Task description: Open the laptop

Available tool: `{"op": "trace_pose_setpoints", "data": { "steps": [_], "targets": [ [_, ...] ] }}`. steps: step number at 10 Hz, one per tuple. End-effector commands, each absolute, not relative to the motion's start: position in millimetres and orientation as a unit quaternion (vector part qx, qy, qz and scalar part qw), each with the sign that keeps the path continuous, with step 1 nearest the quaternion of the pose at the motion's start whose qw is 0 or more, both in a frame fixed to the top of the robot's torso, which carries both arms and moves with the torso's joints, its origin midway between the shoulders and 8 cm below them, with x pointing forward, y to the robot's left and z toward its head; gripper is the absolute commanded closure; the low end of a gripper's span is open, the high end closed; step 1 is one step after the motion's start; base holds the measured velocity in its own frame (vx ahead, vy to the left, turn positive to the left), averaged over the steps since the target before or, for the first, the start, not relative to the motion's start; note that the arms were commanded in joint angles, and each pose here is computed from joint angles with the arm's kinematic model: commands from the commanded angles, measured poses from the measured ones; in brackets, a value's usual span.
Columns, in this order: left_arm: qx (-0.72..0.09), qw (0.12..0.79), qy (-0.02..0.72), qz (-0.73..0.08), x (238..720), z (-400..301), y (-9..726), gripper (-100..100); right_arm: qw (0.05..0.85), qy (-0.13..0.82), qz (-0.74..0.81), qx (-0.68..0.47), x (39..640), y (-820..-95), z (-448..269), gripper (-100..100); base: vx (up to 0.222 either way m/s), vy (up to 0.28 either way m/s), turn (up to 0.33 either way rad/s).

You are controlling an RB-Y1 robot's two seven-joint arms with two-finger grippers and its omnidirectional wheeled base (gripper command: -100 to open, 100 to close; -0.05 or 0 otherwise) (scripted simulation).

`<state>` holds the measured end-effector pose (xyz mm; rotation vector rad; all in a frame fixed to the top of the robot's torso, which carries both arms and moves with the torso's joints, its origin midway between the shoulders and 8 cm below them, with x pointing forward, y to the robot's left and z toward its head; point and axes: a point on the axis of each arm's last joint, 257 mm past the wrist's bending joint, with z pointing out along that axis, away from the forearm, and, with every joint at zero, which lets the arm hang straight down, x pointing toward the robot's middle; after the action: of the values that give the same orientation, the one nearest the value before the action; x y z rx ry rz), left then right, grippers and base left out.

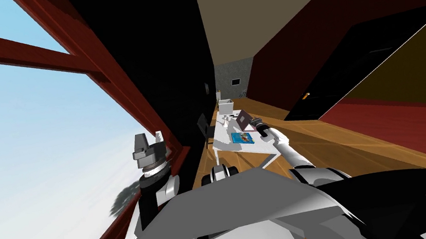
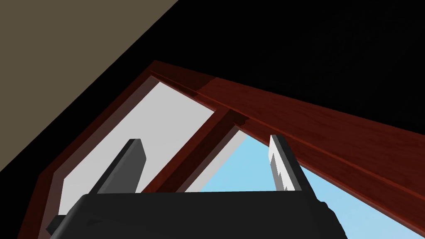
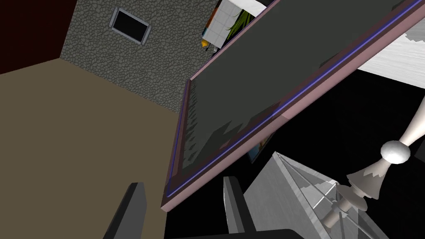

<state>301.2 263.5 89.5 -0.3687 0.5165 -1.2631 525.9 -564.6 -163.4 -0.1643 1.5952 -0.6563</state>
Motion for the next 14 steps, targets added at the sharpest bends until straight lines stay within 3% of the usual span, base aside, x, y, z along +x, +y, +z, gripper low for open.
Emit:
{"op": "trace_pose_setpoints", "data": {
  "steps": [1, 7, 14],
  "targets": [
    [-0.169, 0.760, 0.237, -0.580, 301, 89, 263, 0, 0.658, 0.711, -0.245, -0.037, 526, -554, -184, 100, -0.005, -0.105, -0.045],
    [-0.169, 0.760, 0.237, -0.580, 301, 89, 263, 0, 0.682, 0.709, -0.181, 0.020, 533, -537, -196, 100, -0.005, -0.089, -0.047],
    [-0.169, 0.760, 0.237, -0.580, 301, 89, 263, 0, 0.696, 0.707, -0.041, 0.117, 518, -487, -262, 100, 0.040, -0.088, -0.080]
  ]
}}
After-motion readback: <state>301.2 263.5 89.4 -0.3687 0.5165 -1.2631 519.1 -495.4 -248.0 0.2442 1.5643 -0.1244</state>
